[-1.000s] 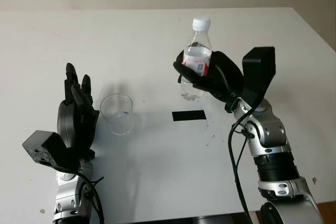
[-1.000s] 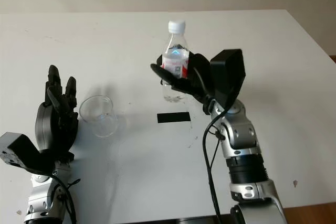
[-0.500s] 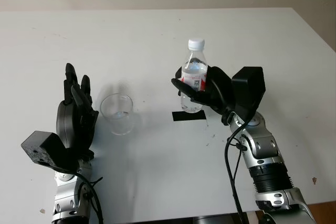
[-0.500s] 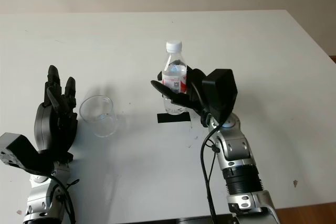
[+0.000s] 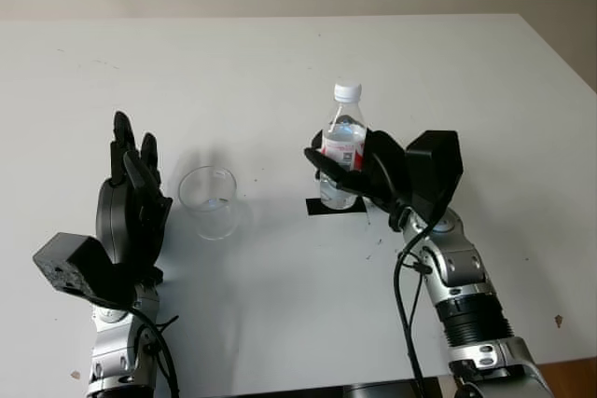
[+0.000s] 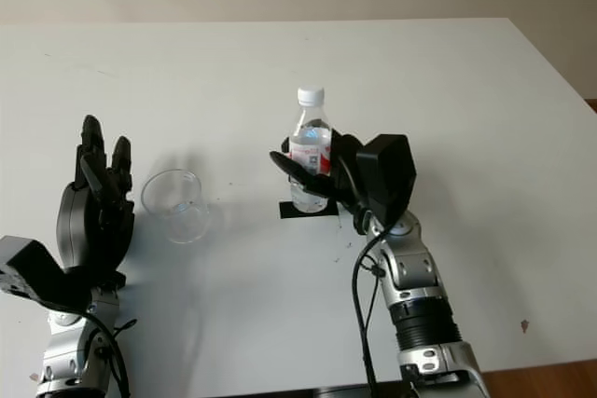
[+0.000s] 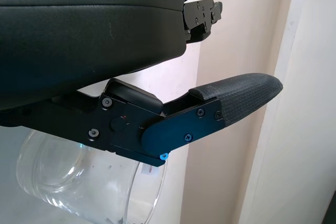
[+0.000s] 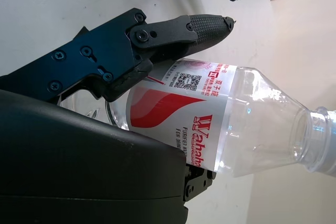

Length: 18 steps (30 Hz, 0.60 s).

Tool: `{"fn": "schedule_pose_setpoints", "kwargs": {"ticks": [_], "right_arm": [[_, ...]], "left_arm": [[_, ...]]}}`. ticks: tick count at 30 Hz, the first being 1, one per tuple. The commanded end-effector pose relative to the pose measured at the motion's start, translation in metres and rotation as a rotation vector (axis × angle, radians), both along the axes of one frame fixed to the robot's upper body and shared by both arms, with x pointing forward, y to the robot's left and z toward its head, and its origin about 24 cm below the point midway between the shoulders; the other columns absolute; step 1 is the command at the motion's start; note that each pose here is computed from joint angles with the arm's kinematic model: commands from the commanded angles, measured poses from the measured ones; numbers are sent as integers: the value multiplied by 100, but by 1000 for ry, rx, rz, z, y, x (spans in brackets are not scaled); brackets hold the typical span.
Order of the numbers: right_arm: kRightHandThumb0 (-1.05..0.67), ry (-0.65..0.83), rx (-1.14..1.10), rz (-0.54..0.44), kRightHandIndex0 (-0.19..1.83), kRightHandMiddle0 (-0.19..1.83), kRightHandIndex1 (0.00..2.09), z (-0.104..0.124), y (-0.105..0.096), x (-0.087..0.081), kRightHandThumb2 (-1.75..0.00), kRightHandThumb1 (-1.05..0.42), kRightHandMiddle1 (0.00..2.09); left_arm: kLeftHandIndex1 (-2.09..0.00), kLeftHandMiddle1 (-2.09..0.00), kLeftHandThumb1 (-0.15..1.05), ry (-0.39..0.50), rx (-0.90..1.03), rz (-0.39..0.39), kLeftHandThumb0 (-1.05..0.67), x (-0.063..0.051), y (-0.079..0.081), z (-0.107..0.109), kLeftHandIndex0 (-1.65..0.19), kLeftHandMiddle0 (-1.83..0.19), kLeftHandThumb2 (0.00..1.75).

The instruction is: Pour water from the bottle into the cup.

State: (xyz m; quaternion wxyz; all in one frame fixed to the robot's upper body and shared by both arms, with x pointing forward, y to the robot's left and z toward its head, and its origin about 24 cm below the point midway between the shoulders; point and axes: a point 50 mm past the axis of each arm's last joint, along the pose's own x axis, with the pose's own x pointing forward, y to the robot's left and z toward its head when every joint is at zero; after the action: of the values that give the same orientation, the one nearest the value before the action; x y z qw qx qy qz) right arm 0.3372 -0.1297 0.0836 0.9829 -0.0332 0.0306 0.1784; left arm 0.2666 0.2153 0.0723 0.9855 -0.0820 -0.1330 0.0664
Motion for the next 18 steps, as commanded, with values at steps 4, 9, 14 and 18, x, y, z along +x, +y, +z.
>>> {"fn": "schedule_pose_setpoints", "kwargs": {"ticks": [4, 9, 14, 18], "right_arm": [[-49, 25, 14, -5, 116, 49, 209, -7, -2, 2, -49, -105, 209], [-50, 38, 3, 2, 123, 57, 209, -11, -4, 3, -48, -105, 209], [-57, 24, -4, 93, 103, 45, 209, -14, -6, 3, -36, -105, 209], [-60, 21, -25, 119, 72, 18, 209, -17, -8, 1, -26, -105, 209]], "left_arm": [[0, -27, 105, -2, 4, 2, -85, -2, 3, 0, 14, 19, 82], [0, -29, 105, -4, 14, 4, -84, -3, 4, 1, 14, 19, 84], [0, -28, 105, -4, 5, 2, -84, -3, 5, 1, 14, 19, 83], [0, -28, 105, -6, 7, 2, -84, -3, 5, 0, 15, 19, 84]]}}
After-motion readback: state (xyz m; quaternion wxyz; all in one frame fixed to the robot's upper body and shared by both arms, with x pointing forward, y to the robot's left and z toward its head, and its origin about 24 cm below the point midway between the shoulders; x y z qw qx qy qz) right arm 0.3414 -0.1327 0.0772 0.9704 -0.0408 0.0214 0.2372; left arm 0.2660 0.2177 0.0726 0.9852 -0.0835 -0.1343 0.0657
